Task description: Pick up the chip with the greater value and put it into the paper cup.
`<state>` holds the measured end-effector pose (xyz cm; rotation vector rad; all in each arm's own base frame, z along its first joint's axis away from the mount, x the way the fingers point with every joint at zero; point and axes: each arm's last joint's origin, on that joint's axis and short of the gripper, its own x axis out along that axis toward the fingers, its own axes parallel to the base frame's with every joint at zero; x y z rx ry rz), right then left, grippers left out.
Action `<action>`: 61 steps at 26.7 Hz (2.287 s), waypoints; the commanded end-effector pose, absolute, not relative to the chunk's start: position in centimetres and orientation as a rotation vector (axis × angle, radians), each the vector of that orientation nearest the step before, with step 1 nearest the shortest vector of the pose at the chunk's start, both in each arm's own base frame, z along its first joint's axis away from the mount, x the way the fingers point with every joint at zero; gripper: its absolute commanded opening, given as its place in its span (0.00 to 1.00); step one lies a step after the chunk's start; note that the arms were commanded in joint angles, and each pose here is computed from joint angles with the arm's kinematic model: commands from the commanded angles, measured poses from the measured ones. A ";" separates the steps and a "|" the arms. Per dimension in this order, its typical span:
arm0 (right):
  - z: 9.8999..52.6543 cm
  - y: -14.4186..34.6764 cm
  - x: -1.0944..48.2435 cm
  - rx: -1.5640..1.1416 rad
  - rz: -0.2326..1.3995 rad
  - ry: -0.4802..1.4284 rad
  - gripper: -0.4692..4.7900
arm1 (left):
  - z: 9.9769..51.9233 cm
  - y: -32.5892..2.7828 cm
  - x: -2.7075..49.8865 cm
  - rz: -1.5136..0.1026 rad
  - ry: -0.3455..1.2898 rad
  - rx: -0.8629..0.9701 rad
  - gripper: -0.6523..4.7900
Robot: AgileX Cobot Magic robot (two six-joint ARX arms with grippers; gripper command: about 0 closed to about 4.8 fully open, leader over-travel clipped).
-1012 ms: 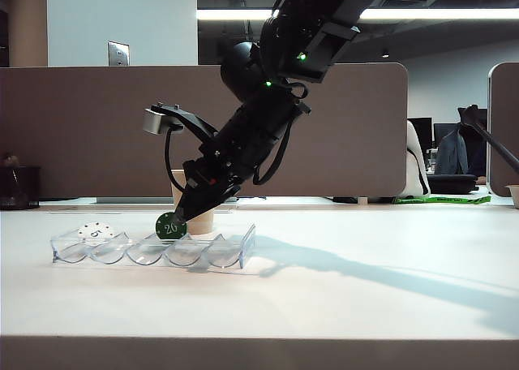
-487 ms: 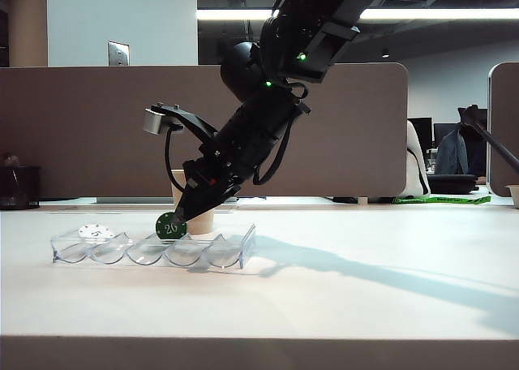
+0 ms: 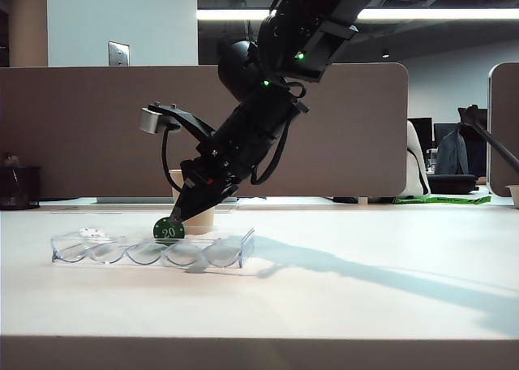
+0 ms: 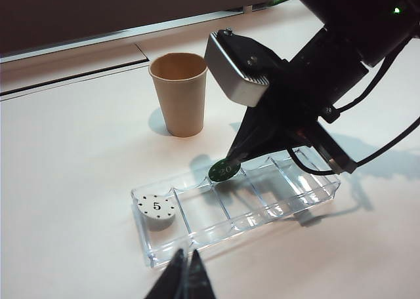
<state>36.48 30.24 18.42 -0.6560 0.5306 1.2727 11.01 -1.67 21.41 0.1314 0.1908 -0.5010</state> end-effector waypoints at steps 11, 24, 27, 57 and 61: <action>20.3 30.5 36.2 -0.654 1.267 0.452 0.09 | 21.7 -1.7 11.0 -0.505 0.173 0.134 0.12; 26.9 30.2 37.0 -0.625 1.001 0.117 0.09 | 21.7 -1.7 11.0 -0.505 0.174 0.134 0.12; 27.3 30.1 37.4 -0.634 0.917 0.082 0.09 | 21.7 -1.7 11.0 -0.505 0.174 0.134 0.12; 25.3 27.7 40.9 -0.346 0.931 0.147 0.21 | 21.7 -1.7 11.0 -0.509 0.177 0.132 0.12; 25.4 27.7 40.9 -0.345 0.928 0.132 0.18 | 21.7 -1.7 11.0 -0.509 0.177 0.132 0.12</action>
